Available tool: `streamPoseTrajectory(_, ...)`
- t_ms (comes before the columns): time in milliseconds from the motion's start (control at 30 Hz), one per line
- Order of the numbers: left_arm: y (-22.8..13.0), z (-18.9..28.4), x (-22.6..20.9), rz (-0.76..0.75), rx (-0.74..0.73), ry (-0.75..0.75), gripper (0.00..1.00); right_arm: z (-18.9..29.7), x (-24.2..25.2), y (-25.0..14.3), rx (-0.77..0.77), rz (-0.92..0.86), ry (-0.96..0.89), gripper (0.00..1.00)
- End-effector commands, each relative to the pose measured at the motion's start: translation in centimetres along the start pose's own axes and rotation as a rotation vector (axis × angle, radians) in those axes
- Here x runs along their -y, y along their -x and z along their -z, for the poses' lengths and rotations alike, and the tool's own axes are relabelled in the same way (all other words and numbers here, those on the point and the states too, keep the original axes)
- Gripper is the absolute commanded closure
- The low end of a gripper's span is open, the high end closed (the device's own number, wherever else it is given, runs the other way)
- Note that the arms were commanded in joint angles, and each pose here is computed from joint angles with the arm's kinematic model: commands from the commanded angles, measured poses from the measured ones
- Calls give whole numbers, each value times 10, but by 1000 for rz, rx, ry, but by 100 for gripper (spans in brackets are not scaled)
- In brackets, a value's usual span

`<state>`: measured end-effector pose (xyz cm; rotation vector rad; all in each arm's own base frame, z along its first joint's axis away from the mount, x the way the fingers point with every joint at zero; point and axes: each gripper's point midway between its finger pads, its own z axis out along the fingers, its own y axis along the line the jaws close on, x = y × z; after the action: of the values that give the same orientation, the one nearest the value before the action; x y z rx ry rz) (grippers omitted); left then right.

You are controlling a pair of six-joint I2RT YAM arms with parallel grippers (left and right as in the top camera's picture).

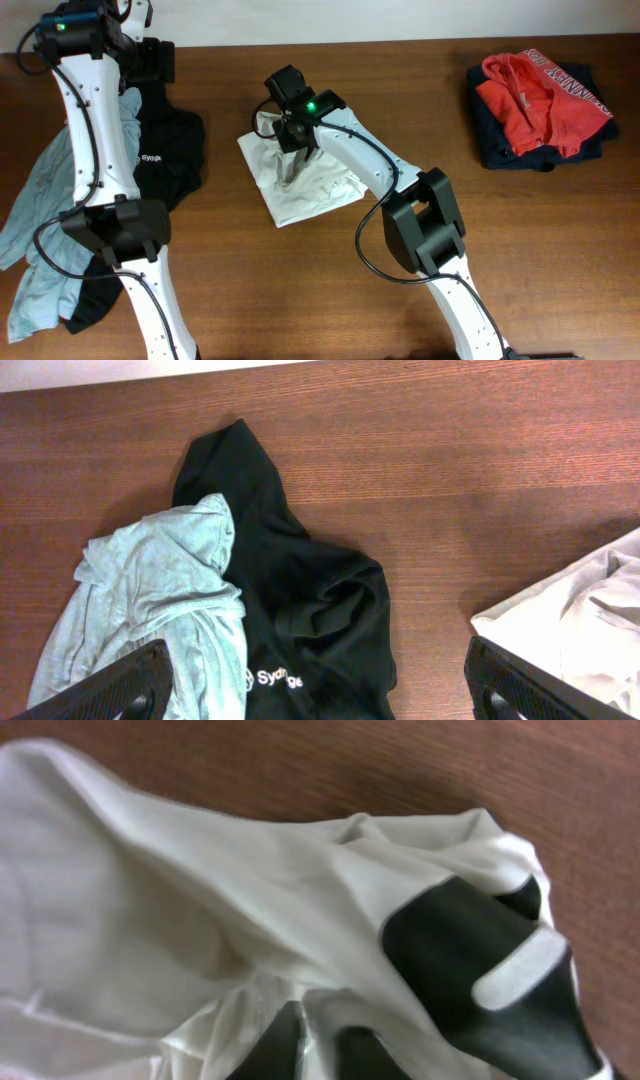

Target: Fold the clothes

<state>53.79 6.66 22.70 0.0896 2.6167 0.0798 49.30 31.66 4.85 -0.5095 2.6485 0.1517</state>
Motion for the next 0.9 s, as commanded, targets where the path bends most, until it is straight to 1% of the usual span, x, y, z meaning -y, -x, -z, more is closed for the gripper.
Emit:
streamPoseTrajectory(0,6,21,0,11,41,-3,7,-6,9,1,9,-10,-25,96)
streamPoseTrajectory(167,6,21,0,10,40,-3,7,12,1,18,58,-10,11,96)
streamPoseTrajectory(367,6,21,0,10,41,-3,7,51,-32,30,59,16,139,96)
streamPoseTrajectory(600,6,21,0,10,42,-2,7,86,-74,28,55,79,176,96)
streamPoseTrajectory(867,8,21,0,10,48,-1,7,85,-110,2,2,144,200,96)
